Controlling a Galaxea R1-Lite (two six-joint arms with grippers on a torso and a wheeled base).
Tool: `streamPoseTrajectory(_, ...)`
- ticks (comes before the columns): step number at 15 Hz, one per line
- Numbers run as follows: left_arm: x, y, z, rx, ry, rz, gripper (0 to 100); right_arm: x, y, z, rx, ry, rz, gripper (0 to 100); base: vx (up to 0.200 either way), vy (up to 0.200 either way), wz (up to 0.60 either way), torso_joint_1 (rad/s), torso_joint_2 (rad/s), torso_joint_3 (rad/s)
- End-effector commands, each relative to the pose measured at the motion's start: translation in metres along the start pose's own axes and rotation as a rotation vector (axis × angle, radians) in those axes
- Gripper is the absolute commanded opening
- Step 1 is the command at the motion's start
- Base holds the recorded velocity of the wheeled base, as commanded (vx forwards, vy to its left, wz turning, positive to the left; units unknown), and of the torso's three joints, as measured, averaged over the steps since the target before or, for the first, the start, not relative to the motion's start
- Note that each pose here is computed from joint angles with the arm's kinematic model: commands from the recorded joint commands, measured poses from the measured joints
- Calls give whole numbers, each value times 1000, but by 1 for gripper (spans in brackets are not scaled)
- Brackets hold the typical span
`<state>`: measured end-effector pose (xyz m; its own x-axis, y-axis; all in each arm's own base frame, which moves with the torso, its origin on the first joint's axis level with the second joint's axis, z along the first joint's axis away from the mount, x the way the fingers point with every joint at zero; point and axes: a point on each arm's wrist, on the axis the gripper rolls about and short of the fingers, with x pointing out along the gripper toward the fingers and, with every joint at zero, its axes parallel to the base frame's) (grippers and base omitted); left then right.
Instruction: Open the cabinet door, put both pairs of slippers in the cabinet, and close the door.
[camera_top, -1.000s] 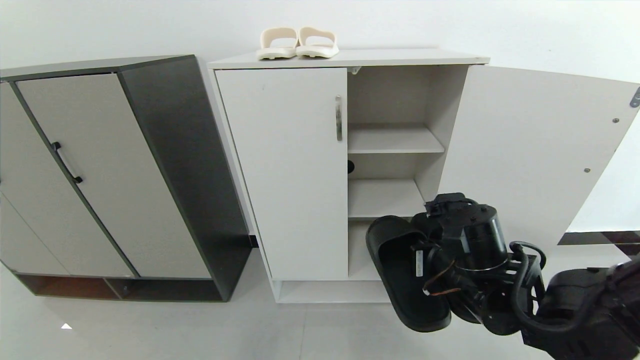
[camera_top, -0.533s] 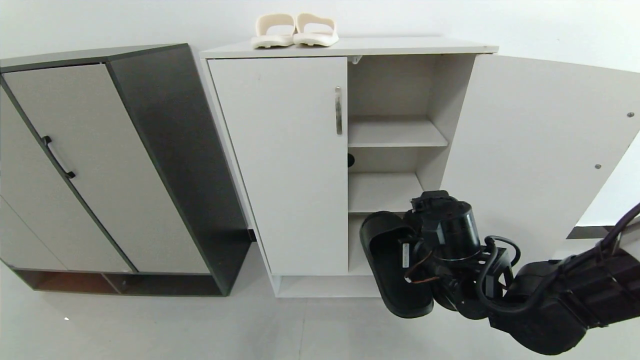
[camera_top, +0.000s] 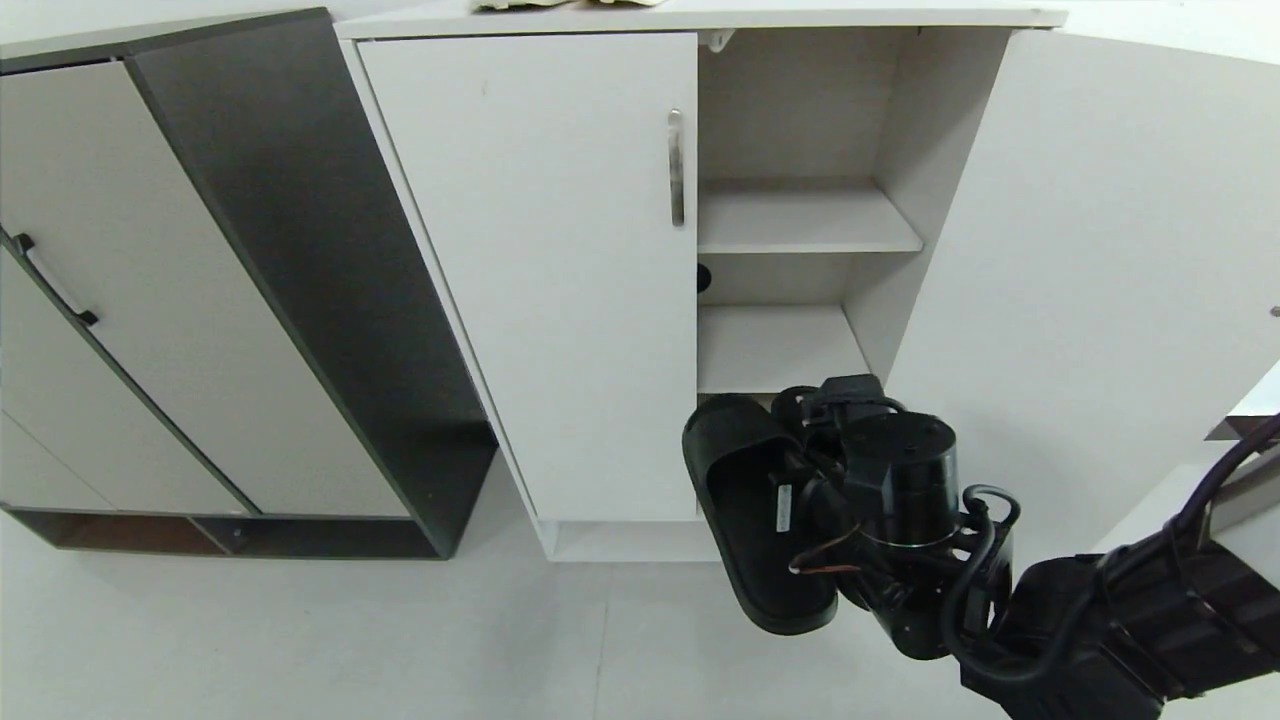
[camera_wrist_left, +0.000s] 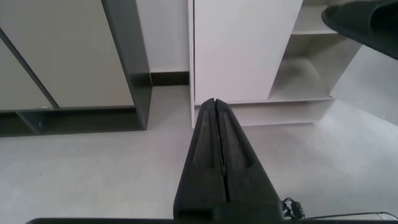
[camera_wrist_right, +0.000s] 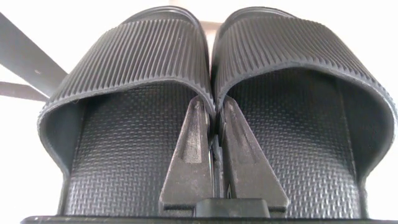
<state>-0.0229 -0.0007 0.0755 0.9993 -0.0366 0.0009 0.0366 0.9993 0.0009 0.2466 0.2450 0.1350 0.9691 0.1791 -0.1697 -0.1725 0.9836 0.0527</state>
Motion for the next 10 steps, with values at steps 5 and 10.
streamPoseTrajectory(5,0,0,0,2,2,0,0,2,3,-7,-15,-107,19,0,0,0,0,4,2,-102)
streamPoseTrajectory(10,0,0,0,1,1,0,0,3,3,-12,-33,-120,19,0,0,0,0,0,0,0)
